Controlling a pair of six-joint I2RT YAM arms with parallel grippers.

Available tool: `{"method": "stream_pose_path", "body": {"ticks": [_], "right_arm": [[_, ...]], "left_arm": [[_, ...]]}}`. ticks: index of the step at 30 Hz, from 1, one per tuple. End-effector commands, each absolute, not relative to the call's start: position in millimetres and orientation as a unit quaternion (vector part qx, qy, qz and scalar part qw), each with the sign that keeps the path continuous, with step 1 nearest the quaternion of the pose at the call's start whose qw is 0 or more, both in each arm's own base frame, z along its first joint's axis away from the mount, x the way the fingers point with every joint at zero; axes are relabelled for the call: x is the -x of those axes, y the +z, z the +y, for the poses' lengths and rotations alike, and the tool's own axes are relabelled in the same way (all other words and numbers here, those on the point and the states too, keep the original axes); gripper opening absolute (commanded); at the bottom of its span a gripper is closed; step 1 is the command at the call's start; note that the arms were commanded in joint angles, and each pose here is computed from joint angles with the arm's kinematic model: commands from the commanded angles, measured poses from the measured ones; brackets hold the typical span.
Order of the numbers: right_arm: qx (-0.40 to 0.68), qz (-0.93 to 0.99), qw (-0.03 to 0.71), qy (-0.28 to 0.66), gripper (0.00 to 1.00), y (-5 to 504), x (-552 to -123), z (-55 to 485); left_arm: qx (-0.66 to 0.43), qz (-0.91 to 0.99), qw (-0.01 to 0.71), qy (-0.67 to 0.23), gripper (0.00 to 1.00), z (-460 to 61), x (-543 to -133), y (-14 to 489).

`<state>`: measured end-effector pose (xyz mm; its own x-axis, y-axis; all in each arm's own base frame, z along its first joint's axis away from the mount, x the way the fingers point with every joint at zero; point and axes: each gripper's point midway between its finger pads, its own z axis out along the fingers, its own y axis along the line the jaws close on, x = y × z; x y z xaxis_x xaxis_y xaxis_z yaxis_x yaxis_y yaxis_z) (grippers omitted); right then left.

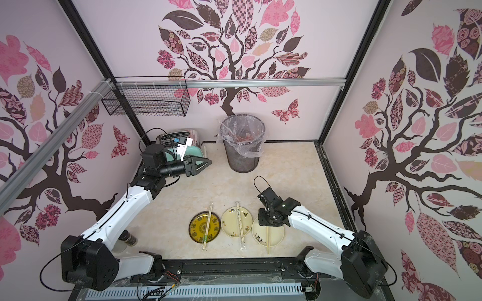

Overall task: Remove the packaging of disposable chopsticks
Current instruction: Pick up the disposable chopsticks from the plate.

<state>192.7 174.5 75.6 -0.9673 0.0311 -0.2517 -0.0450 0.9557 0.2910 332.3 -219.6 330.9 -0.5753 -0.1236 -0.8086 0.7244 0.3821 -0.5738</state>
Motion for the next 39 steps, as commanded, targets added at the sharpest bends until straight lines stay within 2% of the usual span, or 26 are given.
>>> {"method": "stream_pose_path", "body": {"ticks": [1,10,23,27,31,36,39], "right_arm": [[0.017,0.975,0.127,0.183,0.4,83,-195,202],[0.067,0.962,0.099,0.246,0.41,76,-192,263],[0.078,0.967,0.067,0.233,0.39,44,-194,275],[0.078,0.969,0.068,0.226,0.31,38,-196,275],[0.081,0.968,0.062,0.228,0.18,33,-195,277],[0.081,0.97,0.062,0.223,0.17,29,-195,275],[0.079,0.969,0.065,0.226,0.1,31,-195,276]], "left_arm": [[-0.218,0.714,0.419,-0.516,0.52,-219,-333,341],[-0.218,0.717,0.418,-0.514,0.52,-219,-334,338],[-0.219,0.717,0.42,-0.512,0.52,-219,-333,339],[-0.218,0.718,0.418,-0.513,0.52,-219,-334,338],[-0.219,0.717,0.419,-0.512,0.52,-219,-334,338],[-0.218,0.718,0.418,-0.512,0.53,-219,-334,337],[-0.218,0.718,0.417,-0.513,0.53,-219,-334,337]]}}
